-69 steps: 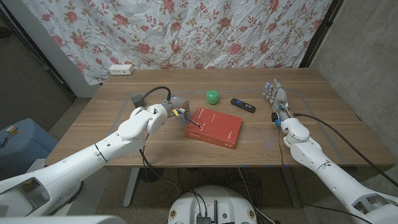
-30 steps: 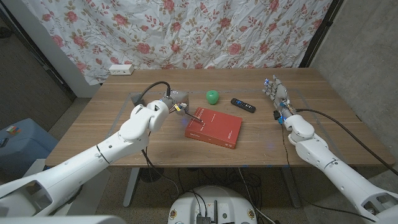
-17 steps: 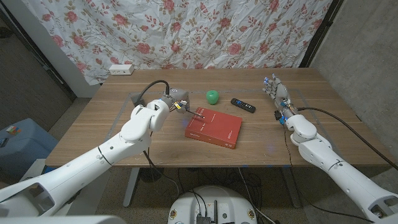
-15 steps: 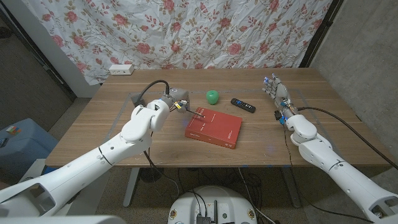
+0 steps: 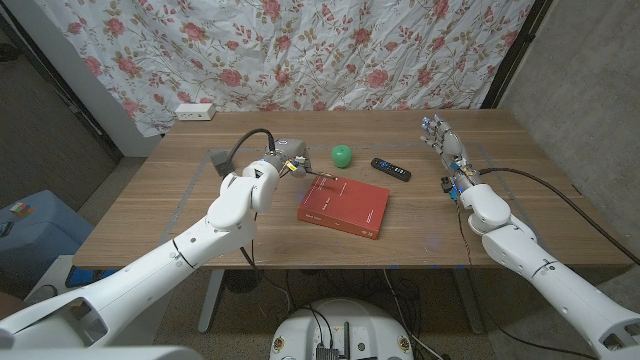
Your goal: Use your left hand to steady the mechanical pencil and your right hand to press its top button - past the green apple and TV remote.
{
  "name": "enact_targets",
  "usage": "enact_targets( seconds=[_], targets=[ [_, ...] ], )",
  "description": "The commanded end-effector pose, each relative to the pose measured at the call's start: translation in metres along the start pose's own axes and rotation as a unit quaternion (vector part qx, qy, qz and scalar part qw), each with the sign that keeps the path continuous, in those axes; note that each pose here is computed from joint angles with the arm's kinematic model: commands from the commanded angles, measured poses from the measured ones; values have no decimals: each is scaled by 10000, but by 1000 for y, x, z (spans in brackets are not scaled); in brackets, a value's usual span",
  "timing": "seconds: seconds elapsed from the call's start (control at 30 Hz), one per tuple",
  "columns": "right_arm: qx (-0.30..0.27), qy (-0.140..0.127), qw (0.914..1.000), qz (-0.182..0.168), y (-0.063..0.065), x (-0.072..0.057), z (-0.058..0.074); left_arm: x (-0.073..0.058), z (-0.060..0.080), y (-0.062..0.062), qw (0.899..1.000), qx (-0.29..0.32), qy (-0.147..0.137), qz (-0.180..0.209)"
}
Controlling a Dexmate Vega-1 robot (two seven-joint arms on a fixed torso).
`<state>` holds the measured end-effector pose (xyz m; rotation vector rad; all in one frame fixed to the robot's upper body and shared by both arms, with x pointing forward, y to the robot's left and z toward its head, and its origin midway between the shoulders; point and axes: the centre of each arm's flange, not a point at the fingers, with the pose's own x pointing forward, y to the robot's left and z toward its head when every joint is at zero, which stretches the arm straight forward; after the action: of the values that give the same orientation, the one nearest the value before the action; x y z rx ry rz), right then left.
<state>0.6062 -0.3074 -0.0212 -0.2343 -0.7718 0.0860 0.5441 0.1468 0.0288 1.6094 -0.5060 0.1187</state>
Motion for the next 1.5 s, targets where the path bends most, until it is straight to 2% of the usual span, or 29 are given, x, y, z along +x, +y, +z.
enact_targets(
  seconds=[0.03,0.53,0.9,1.3,1.5],
  targets=[
    [-381,-329,9986,179,5,-3,9,13,6,7,9977,-515,196,385],
    [-1010,-764,9918,183,15,-8,15,21,18,11,9914,-1158,304,538],
    [-1311,-905,9871,143,19,-16,21,19,28,12,9813,-1818,394,484],
    [-1695,-1062,9796,216,25,-24,29,20,37,15,9744,-2115,516,561],
    [-1674,-1105,9794,236,30,-29,29,20,41,14,9673,-2396,599,574]
  ],
)
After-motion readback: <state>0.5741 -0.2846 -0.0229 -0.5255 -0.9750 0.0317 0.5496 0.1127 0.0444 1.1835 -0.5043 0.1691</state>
